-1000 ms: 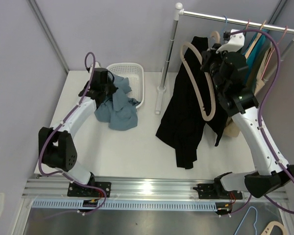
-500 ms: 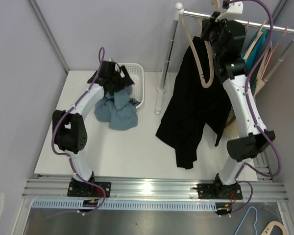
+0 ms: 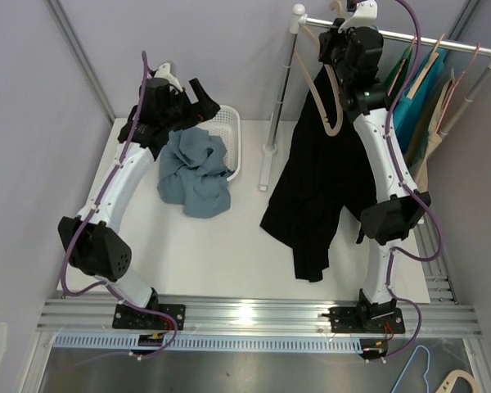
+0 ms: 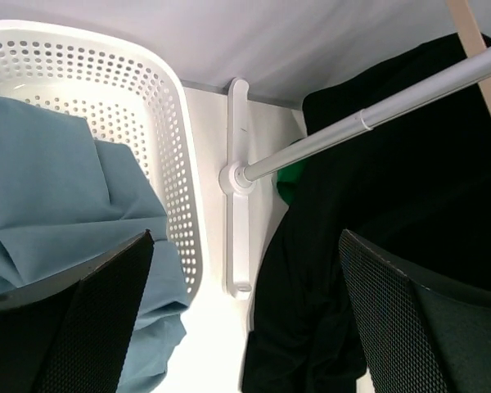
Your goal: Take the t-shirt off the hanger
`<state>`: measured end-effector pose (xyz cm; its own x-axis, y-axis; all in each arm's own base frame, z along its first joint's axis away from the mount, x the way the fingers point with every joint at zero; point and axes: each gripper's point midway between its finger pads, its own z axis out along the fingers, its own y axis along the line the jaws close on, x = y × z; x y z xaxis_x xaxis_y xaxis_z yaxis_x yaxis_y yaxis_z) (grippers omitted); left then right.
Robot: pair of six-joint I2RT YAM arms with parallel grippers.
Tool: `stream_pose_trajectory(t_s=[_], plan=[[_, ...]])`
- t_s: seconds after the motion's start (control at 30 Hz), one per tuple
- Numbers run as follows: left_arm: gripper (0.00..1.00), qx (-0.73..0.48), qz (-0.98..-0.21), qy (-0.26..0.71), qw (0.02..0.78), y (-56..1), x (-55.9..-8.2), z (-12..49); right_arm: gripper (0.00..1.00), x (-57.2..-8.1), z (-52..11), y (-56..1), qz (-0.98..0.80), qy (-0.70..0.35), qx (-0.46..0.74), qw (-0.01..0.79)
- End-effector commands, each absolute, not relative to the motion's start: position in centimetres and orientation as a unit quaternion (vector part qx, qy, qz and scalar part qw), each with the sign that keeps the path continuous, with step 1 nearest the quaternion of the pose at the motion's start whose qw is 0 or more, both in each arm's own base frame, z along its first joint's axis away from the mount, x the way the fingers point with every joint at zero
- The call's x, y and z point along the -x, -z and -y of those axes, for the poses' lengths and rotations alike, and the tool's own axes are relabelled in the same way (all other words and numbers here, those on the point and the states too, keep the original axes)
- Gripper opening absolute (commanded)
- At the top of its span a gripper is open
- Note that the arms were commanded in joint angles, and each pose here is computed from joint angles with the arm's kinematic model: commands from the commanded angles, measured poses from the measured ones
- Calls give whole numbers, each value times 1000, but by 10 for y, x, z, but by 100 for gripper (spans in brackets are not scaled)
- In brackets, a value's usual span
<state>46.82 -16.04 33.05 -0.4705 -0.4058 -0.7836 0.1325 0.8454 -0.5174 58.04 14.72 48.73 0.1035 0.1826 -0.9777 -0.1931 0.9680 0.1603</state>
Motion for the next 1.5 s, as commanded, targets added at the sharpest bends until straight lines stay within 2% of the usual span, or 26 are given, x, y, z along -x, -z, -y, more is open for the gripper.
stream_pose_trajectory(t_s=[0.0, 0.17, 0.23, 0.27, 0.47, 0.73, 0.77, 0.8, 0.83, 0.87, 0.9, 1.03, 1.1, 1.17, 1.2, 1.23, 1.3, 1.47], plan=[[100, 72, -832, 263, 484, -307, -477, 167, 0, -568, -141, -527, -621, -142, -6, 771], [100, 85, -847, 266, 452, -276, -477, 172, 0, -573, -142, -510, -632, -141, -11, 762], [99, 79, -825, 266, 492, -292, -480, 168, 0, -578, -142, -502, -639, -136, -8, 757], [99, 80, -826, 258, 495, -286, -471, 162, 0, -580, -141, -499, -643, -134, -8, 754], [100, 85, -786, 243, 562, -328, -457, 145, 0, -580, -160, -485, -655, -160, 7, 738], [99, 76, -758, 258, 594, -366, -440, 144, 1, -570, -190, -478, -664, -172, 27, 727], [100, 75, -757, 259, 595, -368, -439, 144, 6, -569, -192, -478, -665, -170, 30, 727], [100, 73, -757, 259, 595, -369, -437, 144, 27, -568, -195, -476, -666, -170, 32, 726], [100, 72, -758, 258, 595, -369, -436, 145, 41, -568, -197, -475, -667, -170, 37, 724], [99, 70, -758, 259, 595, -370, -434, 145, 49, -564, -197, -479, -666, -168, 36, 726], [100, 65, -757, 258, 597, -372, -432, 146, 67, -562, -197, -481, -666, -168, 36, 726], [100, 53, -745, 263, 610, -393, -421, 146, 78, -543, -182, -494, -671, -158, 31, 724], [99, 51, -744, 265, 611, -403, -415, 145, 87, -523, -168, -512, -670, -159, 22, 725], [99, 45, -732, 274, 622, -422, -406, 145, 89, -508, -157, -504, -692, -155, 16, 705], [100, 40, -727, 280, 626, -428, -402, 147, 90, -484, -145, -526, -678, -163, 13, 716], [99, 36, -719, 284, 633, -437, -395, 146, 93, -481, -141, -510, -694, -160, 12, 702], [100, 32, -716, 288, 635, -440, -389, 148, 94, -448, -122, -530, -680, -163, 7, 715], [99, 25, -711, 294, 638, -450, -379, 154, 94, -411, -105, -521, -701, -165, 40, 693]])
